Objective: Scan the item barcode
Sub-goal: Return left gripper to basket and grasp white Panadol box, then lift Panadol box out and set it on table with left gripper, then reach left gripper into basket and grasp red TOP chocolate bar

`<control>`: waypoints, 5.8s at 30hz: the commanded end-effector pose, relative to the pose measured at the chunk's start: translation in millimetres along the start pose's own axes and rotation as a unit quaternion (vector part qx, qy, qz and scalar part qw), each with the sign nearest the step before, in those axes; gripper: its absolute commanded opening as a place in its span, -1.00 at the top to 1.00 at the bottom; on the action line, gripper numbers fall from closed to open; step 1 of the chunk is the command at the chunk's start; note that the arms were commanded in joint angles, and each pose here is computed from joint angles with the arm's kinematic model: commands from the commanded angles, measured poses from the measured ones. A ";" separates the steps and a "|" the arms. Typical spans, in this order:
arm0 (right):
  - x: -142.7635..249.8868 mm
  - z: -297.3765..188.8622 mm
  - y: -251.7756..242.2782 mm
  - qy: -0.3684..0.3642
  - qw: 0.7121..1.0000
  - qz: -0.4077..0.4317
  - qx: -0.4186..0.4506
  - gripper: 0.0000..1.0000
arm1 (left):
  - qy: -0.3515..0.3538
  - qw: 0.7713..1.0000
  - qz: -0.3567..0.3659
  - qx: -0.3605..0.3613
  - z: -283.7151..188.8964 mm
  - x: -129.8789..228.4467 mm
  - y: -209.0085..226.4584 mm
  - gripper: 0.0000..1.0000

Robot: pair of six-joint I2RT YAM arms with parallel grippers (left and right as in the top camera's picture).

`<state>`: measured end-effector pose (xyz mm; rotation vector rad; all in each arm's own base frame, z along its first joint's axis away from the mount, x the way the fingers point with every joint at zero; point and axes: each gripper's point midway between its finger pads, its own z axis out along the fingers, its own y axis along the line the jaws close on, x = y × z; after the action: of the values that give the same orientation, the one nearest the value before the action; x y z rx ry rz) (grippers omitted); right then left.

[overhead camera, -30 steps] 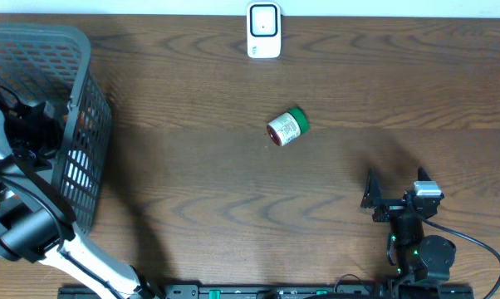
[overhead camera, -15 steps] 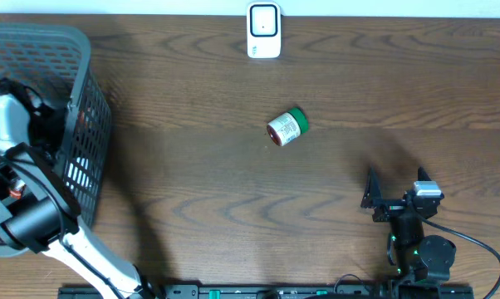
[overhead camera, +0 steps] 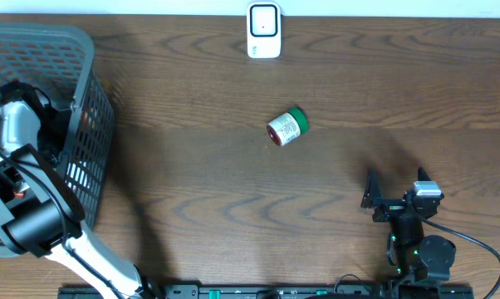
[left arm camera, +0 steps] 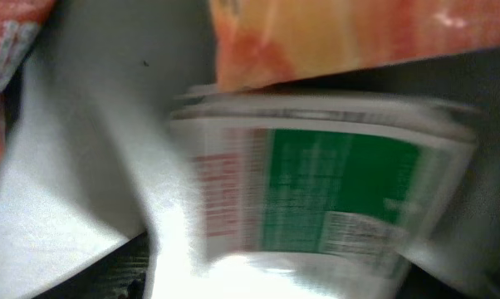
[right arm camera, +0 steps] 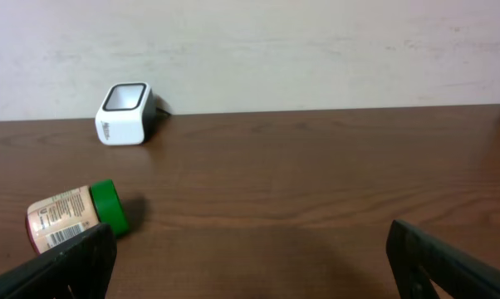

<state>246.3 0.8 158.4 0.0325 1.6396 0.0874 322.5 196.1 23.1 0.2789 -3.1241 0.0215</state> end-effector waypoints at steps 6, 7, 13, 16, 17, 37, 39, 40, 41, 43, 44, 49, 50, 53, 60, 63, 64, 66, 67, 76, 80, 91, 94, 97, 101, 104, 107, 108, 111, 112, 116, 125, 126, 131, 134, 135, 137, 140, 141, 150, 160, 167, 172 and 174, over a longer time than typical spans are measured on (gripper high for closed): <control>0.3 -0.2 0.9 0.000 1.000 0.006 -0.002 -0.99 | 0.037 0.998 -0.029 0.033 28.5 18.9 -6.0 0.05; 0.3 -0.2 0.9 0.000 1.000 0.006 -0.002 -0.98 | 0.036 0.998 -0.034 0.032 27.6 18.1 -5.6 0.05; 0.3 -0.2 0.9 0.000 1.000 0.006 -0.002 -0.98 | 0.006 0.998 -0.063 0.020 0.3 5.4 -0.5 0.13; 0.3 -0.2 0.9 0.000 1.000 0.006 -0.002 -0.99 | -0.022 0.998 -0.062 0.011 -22.2 0.2 1.4 0.13; 0.3 -0.2 0.9 0.000 1.000 0.006 -0.002 -0.98 | -0.034 0.997 -0.063 0.007 -31.1 -2.0 2.1 0.12; 0.3 -0.2 0.9 0.000 1.000 0.006 -0.002 -0.98 | -0.490 0.833 0.115 0.229 -358.0 38.3 -167.4 0.15; 0.3 -0.2 0.9 0.000 1.000 0.006 -0.002 -0.98 | -0.507 0.803 0.173 0.262 -378.7 58.9 -202.5 0.14; 0.3 -0.2 0.9 0.000 1.000 0.006 -0.002 -0.99 | -0.510 0.792 0.200 0.271 -385.1 68.9 -219.6 0.15; 0.3 -0.2 0.9 0.000 1.000 0.006 -0.002 -0.99 | -0.508 0.785 0.219 0.280 -387.5 76.0 -232.6 0.15; 0.3 -0.2 0.9 0.000 1.000 0.006 -0.002 -0.99 | -0.492 0.772 0.261 0.306 -386.8 89.1 -262.1 0.15; 0.3 -0.2 0.9 0.000 1.000 0.006 -0.002 -0.99 | -0.481 0.769 0.278 0.315 -383.2 93.0 -274.7 0.15; 0.3 -0.2 0.9 0.000 1.000 0.006 -0.002 -0.99 | -0.412 0.801 0.315 0.299 -334.4 84.3 -316.0 0.15; 0.3 -0.2 0.9 0.000 1.000 0.006 -0.002 -0.99 | -0.392 0.814 0.318 0.289 -318.2 78.9 -322.9 0.14; 0.3 -0.2 0.9 0.000 1.000 0.006 -0.002 -0.98 | -0.333 0.844 0.327 0.265 -272.0 64.7 -340.4 0.14; 0.3 -0.2 0.9 0.000 1.000 0.006 -0.002 -0.98 | -0.153 0.897 0.336 0.242 -143.9 45.6 -376.1 0.14; 0.3 -0.2 0.9 0.000 1.000 0.006 -0.002 -0.98 | -0.093 0.917 0.329 0.208 -97.2 42.9 -372.2 0.14; 0.3 -0.2 0.9 0.000 1.000 0.006 -0.002 -0.98 | -0.072 0.923 0.327 0.192 -81.7 43.8 -368.6 0.14; 0.3 -0.2 0.9 0.000 1.000 0.006 -0.002 -0.99 | -0.033 0.932 0.325 0.158 -56.1 48.1 -360.0 0.14; 0.3 -0.2 0.9 0.000 1.000 0.006 -0.002 -0.99 | -0.014 0.933 0.332 0.137 -44.9 51.4 -353.9 0.14; 0.3 -0.2 0.9 0.000 1.000 0.006 -0.002 -0.99 | 0.030 0.916 0.397 0.044 -15.9 55.1 -324.3 0.11; 0.3 -0.2 0.9 0.000 1.000 0.006 -0.002 -0.99 | 0.027 0.907 0.417 0.045 -15.8 54.4 -324.8 -0.36; 0.3 -0.2 0.9 0.000 1.000 0.006 -0.002 -0.99 | -0.086 0.912 0.390 0.087 -137.9 35.6 -348.5 -0.94; 0.3 -0.2 0.9 0.000 1.000 0.006 -0.002 -0.99 | -0.226 0.904 0.355 0.082 -238.3 18.5 -343.8 -0.95; 0.3 -0.2 0.9 0.000 1.000 0.006 -0.002 -0.99 | -0.371 0.872 0.308 0.077 -344.3 20.3 -319.9 -0.96; 0.3 -0.2 0.9 0.000 1.000 0.006 -0.002 -0.98 | -0.497 0.855 0.149 0.011 -429.2 22.9 -235.4 -0.96; 0.3 -0.2 0.9 0.000 1.000 0.006 -0.002 -0.98 | -0.504 0.861 -0.047 -0.040 -437.9 28.5 -141.2 -0.97; 0.3 -0.2 0.9 0.000 1.000 0.006 -0.002 -0.98 | -0.427 0.854 -0.289 -0.075 -397.2 46.8 -31.0 -0.97; 0.3 -0.2 0.9 0.000 1.000 0.006 -0.002 -0.99 | -0.402 0.854 -0.322 -0.077 -384.0 50.0 -12.6 -0.97; 0.3 -0.2 0.9 0.000 1.000 0.006 -0.002 -0.99 | -0.330 0.855 -0.397 -0.051 -341.7 51.9 23.8 -0.96; 0.3 -0.2 0.9 0.000 1.000 0.006 -0.002 -0.99 | -0.311 0.851 -0.420 -0.043 -329.7 51.3 31.4 -0.96; 0.3 -0.2 0.9 0.000 1.000 0.006 -0.002 -0.99 | -0.248 0.852 -0.458 -0.038 -279.7 38.0 51.2 -0.96; 0.3 -0.2 0.9 0.000 1.000 0.006 -0.002 -0.99 | -0.159 0.939 -0.292 -0.086 -172.3 5.4 64.0 -0.96; 0.3 -0.2 0.9 0.000 1.000 0.006 -0.002 -0.99 | -0.155 0.943 -0.281 -0.085 -163.0 4.3 63.9 -0.96; 0.3 -0.2 0.9 0.000 1.000 0.006 -0.002 -0.99 | -0.134 0.970 -0.181 -0.094 -114.9 3.1 64.0 -0.96; 0.3 -0.2 0.9 0.000 1.000 0.006 -0.002 -0.99 | -0.129 0.979 -0.114 -0.105 -93.7 2.8 64.4 -0.96; 0.3 -0.2 0.9 0.000 1.000 0.006 -0.002 -0.99 | -0.131 0.980 -0.098 -0.108 -88.8 1.6 65.3 -0.96; 0.3 -0.2 0.9 0.000 1.000 0.006 -0.002 -0.98 | -0.141 0.980 -0.076 -0.117 -81.7 -3.0 68.0 -0.96; 0.3 -0.2 0.9 0.000 1.000 0.006 -0.002 -0.98 | -0.158 0.977 -0.062 -0.128 -78.5 -10.8 72.4 -0.96; 0.3 -0.2 0.9 0.000 1.000 0.006 -0.002 -0.99 | -0.164 0.976 -0.060 -0.131 -78.4 -13.3 74.0 -0.96; 0.3 -0.2 0.9 0.000 1.000 0.006 -0.002 -0.98 | -0.163 0.976 -0.061 -0.130 -47.8 -24.9 80.1 -0.96; 0.3 -0.2 0.9 0.000 1.000 0.006 -0.002 -0.99 | -0.114 0.986 -0.059 -0.107 9.3 -22.9 79.3 -0.96; 0.3 -0.2 0.9 0.000 1.000 0.006 -0.002 -0.98 | -0.083 0.991 -0.058 -0.091 40.8 -16.8 75.8 -0.54; 0.3 -0.2 0.9 0.000 1.000 0.006 -0.002 -0.99 | -0.075 0.991 -0.077 -0.086 48.6 -14.1 74.5 0.19; 0.3 -0.2 0.9 0.000 1.000 0.006 -0.002 -0.98 | -0.076 0.990 -0.085 -0.085 48.0 -14.2 74.6 0.31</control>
<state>246.3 0.8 158.6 0.0324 1.6392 0.0873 353.3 282.8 26.9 0.5463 -3.3637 -0.3666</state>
